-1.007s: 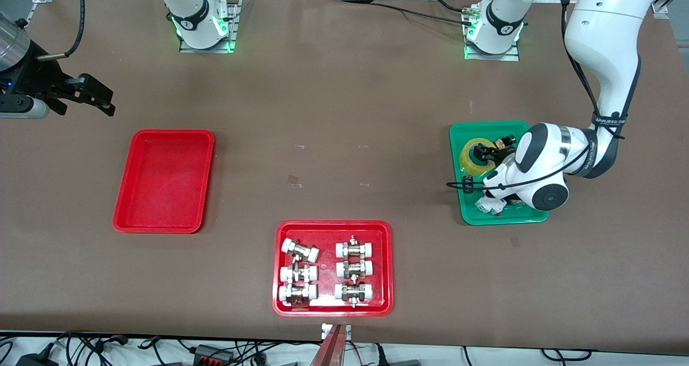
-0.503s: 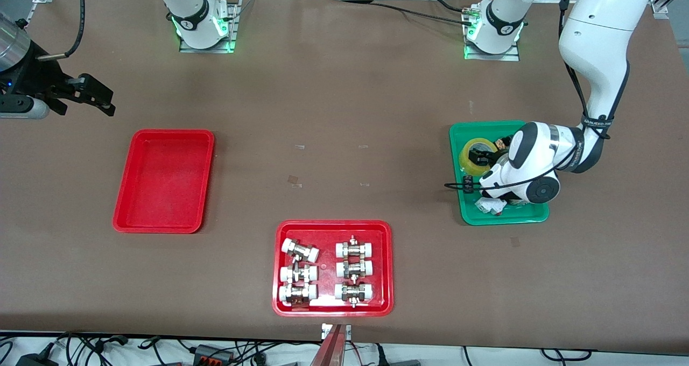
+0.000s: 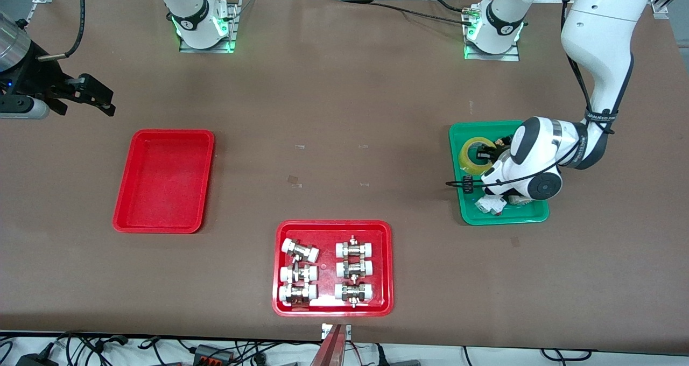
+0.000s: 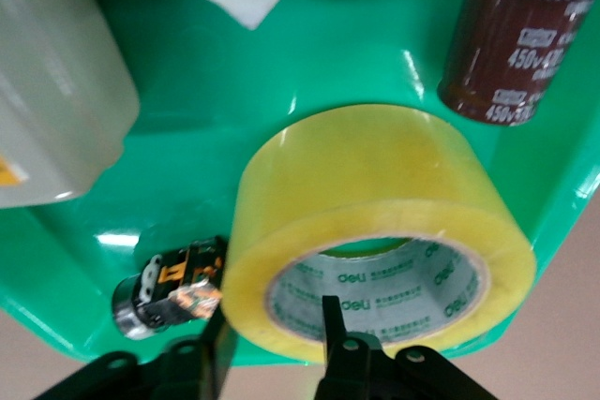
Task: Left arm passes tape to right arm into tray
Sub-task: 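Close the left gripper on the rim of the yellow tape roll, then lift the tape with the left gripper while the right gripper reaches forward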
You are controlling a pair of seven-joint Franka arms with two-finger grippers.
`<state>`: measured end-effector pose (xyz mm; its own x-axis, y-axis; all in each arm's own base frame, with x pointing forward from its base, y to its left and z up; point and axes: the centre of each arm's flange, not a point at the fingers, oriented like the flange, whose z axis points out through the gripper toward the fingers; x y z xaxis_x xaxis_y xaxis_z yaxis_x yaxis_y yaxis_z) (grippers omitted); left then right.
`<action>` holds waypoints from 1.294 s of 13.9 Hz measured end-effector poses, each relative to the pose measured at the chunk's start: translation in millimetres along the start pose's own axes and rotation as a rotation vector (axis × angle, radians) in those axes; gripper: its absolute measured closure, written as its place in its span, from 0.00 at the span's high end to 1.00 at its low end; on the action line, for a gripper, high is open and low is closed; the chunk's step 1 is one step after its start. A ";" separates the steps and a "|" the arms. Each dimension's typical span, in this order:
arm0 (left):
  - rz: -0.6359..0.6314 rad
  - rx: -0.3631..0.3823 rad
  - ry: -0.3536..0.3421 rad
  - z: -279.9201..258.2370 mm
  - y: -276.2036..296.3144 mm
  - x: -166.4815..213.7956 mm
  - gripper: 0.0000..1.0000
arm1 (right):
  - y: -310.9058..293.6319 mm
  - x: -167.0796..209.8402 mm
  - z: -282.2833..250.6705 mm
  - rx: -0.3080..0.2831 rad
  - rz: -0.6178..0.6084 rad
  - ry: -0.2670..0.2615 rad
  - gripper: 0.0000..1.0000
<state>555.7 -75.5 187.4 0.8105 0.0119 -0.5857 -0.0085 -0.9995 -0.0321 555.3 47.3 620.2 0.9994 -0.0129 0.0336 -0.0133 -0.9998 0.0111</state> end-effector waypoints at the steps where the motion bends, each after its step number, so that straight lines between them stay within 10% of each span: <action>1: -0.003 0.000 0.007 -4.8 -2.0 -1.1 0.28 | 0.0 0.0 0.0 0.000 0.000 0.000 1.00; 7: 0.019 0.017 -0.019 -96.9 9.2 -27.6 0.22 | -0.1 0.0 0.1 0.000 0.000 0.000 1.00; 13: 0.177 -0.006 0.155 -205.8 99.6 -77.9 0.22 | -0.2 0.2 0.4 0.000 0.000 -0.001 1.00; 18: 0.218 -0.164 0.251 -262.5 184.5 -123.5 0.22 | 1.5 1.0 2.4 0.000 0.003 -0.005 1.00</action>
<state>607.8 -269.5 466.4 0.9186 -0.1898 -0.3467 -0.1196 -0.9695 0.2139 556.4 45.8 617.9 0.9995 -0.0159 0.0283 -0.0162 -0.9998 0.0113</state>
